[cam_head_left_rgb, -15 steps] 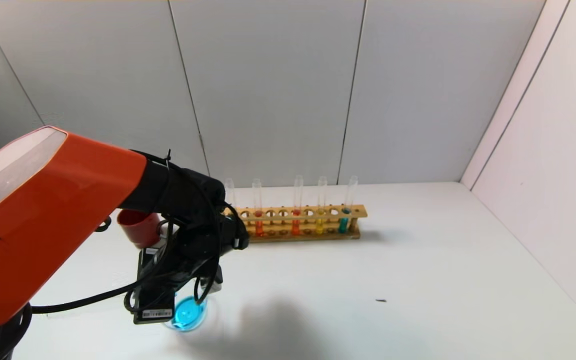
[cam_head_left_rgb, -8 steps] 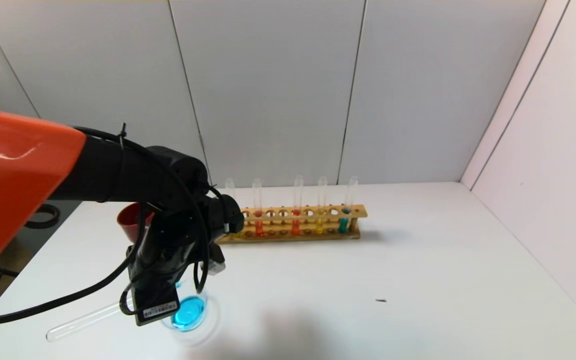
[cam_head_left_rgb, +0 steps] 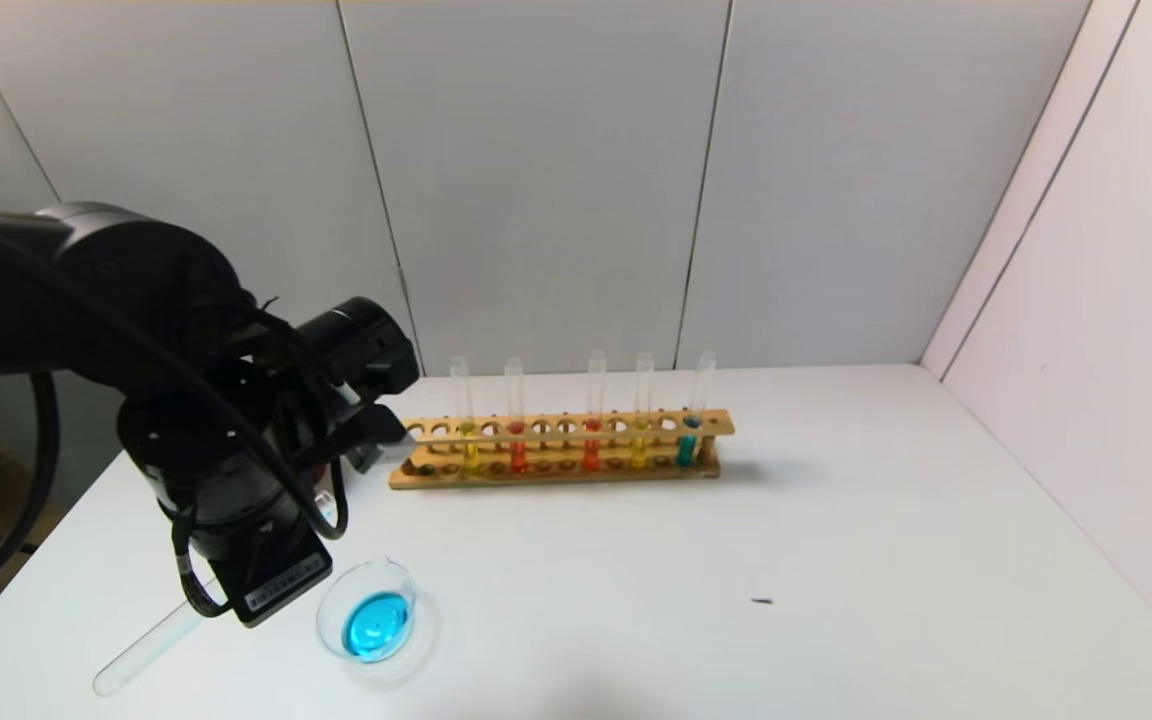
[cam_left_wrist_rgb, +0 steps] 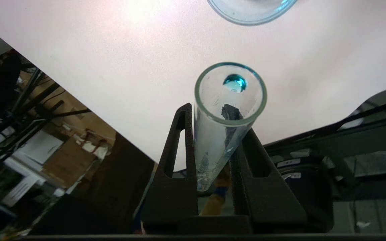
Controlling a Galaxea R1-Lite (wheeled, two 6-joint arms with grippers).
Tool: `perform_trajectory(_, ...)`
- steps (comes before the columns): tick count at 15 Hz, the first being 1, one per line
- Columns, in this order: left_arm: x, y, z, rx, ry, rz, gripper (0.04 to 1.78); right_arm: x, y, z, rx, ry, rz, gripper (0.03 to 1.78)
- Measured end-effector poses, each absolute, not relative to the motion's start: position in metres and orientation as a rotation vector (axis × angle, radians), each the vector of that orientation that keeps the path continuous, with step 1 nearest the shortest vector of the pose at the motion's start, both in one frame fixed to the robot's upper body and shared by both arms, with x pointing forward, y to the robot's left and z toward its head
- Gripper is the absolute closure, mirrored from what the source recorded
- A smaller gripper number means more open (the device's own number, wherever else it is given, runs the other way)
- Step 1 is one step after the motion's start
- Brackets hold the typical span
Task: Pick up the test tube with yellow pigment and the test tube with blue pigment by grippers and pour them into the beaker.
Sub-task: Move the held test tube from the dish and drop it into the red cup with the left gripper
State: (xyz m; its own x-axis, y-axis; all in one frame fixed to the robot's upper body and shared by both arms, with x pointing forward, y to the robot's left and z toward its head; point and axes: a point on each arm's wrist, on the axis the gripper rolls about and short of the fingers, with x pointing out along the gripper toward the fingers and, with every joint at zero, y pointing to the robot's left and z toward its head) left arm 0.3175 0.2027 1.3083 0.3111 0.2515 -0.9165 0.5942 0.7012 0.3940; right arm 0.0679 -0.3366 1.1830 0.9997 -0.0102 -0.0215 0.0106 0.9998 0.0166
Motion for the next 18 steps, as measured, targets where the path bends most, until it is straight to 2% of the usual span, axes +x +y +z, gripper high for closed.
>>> perform_trajectory(6, 0.327, 0.23, 1.333, 0.588, 1.044, -0.186, 1.5, 0.068, -0.337, 1.183, 0.017, 0.021, -0.01, 0.11)
perform_trajectory(11, 0.359, 0.261, 1.345, 0.434, 0.869, -0.064, 1.5, 0.068, -0.337, 1.183, 0.017, 0.021, -0.01, 0.11)
perform_trajectory(18, 0.429, 0.305, 1.34, 0.284, 0.607, 0.116, 1.5, 0.068, -0.337, 1.183, 0.017, 0.021, -0.01, 0.11)
